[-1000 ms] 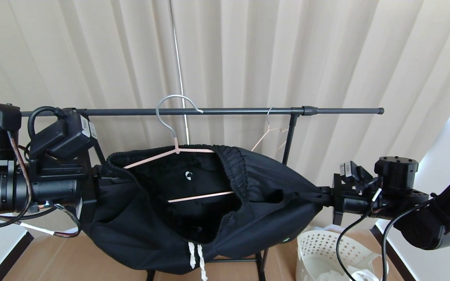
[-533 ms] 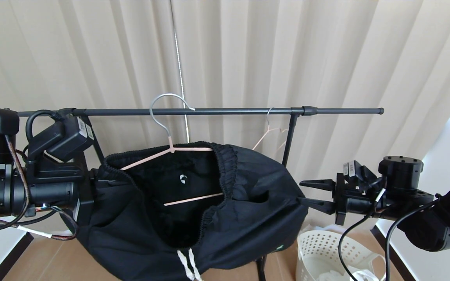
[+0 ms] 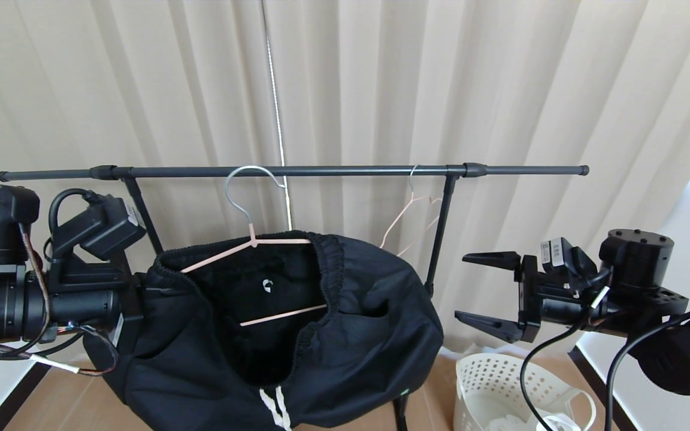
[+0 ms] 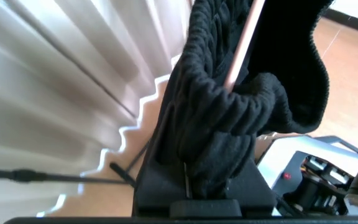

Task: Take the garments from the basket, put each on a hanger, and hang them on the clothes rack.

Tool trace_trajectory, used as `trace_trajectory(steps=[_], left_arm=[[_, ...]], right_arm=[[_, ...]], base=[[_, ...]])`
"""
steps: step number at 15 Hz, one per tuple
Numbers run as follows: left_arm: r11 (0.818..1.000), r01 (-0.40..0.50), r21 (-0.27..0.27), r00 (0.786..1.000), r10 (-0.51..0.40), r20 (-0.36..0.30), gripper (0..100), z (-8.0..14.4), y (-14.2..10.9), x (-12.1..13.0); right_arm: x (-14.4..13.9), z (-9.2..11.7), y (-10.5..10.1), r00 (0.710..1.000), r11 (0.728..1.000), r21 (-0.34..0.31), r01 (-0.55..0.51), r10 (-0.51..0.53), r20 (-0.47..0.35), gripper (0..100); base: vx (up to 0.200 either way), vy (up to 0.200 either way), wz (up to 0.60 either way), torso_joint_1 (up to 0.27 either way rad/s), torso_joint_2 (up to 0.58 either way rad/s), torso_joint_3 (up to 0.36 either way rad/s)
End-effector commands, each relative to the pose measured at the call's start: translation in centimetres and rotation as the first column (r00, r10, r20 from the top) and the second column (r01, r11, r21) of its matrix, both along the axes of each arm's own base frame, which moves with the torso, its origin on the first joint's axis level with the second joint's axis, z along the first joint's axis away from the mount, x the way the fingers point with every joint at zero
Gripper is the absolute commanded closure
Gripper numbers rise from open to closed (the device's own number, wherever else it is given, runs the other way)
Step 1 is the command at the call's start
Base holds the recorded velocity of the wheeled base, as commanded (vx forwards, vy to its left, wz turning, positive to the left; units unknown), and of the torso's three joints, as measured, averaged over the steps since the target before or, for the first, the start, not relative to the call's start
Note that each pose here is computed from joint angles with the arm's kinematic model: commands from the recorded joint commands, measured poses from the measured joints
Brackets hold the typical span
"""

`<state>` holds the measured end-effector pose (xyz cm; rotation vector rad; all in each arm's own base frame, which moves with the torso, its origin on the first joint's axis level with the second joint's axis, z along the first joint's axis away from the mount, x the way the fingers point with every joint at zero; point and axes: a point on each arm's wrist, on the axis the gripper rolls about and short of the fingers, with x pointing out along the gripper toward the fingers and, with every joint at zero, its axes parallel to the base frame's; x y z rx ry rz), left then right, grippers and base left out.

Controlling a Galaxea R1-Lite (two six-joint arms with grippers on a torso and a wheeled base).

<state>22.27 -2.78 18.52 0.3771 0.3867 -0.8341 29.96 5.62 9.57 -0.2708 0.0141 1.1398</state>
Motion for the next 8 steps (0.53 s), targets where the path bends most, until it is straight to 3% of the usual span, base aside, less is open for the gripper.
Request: trace_trajectory(steps=[1,3,4,8], left_arm=[[0.999,-0.020,0.026,0.998,0.022,-0.061,100,-1.7,-0.1,0.9],[0.999,-0.031,0.036,0.997,0.033,-0.063,100,-2.1,-0.1,1.3],[0.997,-0.055,0.058,0.996,0.059,-0.065,100,-3.4,-0.2,2.4],[0.984,-0.118,0.132,0.989,0.128,-0.074,100,-6.2,-0.5,3.7]], right_arm=[[-0.5,1.2,0.4,1.000,1.000,0.015,-0.009,0.009,0.017,0],[-0.6,1.5,0.4,1.000,1.000,0.022,-0.001,0.001,0.013,0],[-1.0,2.3,1.4,0.999,0.998,0.034,0.049,-0.049,-0.006,0],[-1.3,2.7,2.1,0.998,0.997,0.044,0.065,-0.064,-0.017,0]], base=[[0.000,0.000,0.00,0.000,0.00,0.000],[0.000,0.000,0.00,0.000,0.00,0.000],[0.000,0.000,0.00,0.000,0.00,0.000],[0.000,0.000,0.00,0.000,0.00,0.000]])
